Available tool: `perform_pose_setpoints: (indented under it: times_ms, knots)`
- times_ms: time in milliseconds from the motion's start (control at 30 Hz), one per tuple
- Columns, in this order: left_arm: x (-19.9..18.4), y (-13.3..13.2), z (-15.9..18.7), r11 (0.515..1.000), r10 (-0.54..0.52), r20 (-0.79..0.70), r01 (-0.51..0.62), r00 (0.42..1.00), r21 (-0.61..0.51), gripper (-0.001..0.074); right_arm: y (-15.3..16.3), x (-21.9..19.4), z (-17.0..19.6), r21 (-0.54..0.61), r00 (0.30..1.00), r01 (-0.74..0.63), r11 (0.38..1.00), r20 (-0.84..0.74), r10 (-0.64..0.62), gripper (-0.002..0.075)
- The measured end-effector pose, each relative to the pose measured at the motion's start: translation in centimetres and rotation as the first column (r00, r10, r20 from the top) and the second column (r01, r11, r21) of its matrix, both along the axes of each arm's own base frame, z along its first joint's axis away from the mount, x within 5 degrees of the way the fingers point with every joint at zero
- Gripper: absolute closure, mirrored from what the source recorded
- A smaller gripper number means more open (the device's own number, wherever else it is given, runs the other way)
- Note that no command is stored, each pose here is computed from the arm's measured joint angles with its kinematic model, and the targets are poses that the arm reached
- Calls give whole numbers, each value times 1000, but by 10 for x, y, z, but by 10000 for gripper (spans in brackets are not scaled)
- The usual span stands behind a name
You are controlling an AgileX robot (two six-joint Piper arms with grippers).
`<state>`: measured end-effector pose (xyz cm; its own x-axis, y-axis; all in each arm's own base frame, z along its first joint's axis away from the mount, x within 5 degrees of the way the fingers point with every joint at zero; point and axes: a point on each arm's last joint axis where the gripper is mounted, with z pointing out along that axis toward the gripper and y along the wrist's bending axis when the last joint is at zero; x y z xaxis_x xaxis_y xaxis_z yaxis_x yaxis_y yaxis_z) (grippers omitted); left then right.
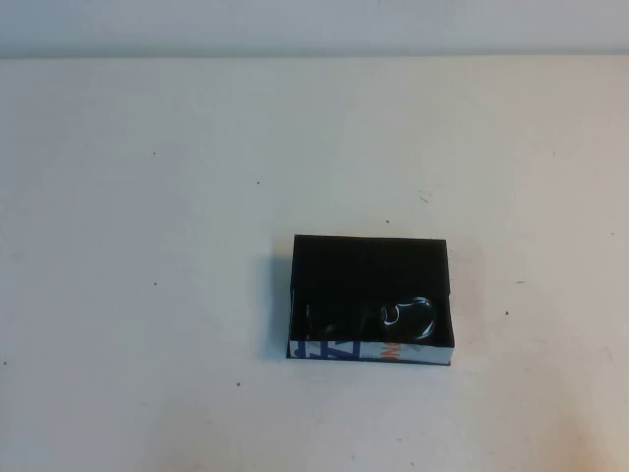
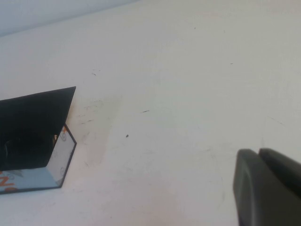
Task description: Take glasses out of glasses case
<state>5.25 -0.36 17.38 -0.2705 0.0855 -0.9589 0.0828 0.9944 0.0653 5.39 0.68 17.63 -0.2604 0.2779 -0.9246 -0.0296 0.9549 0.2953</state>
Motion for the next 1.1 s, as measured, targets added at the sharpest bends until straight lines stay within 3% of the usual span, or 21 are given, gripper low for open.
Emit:
perform_pose_setpoints:
  times_ms: [1100]
  knots:
    - [0, 0, 0, 1000, 0, 0, 0, 1000, 0, 740, 1, 0, 0, 19, 1000, -1, 1000, -1, 1, 744]
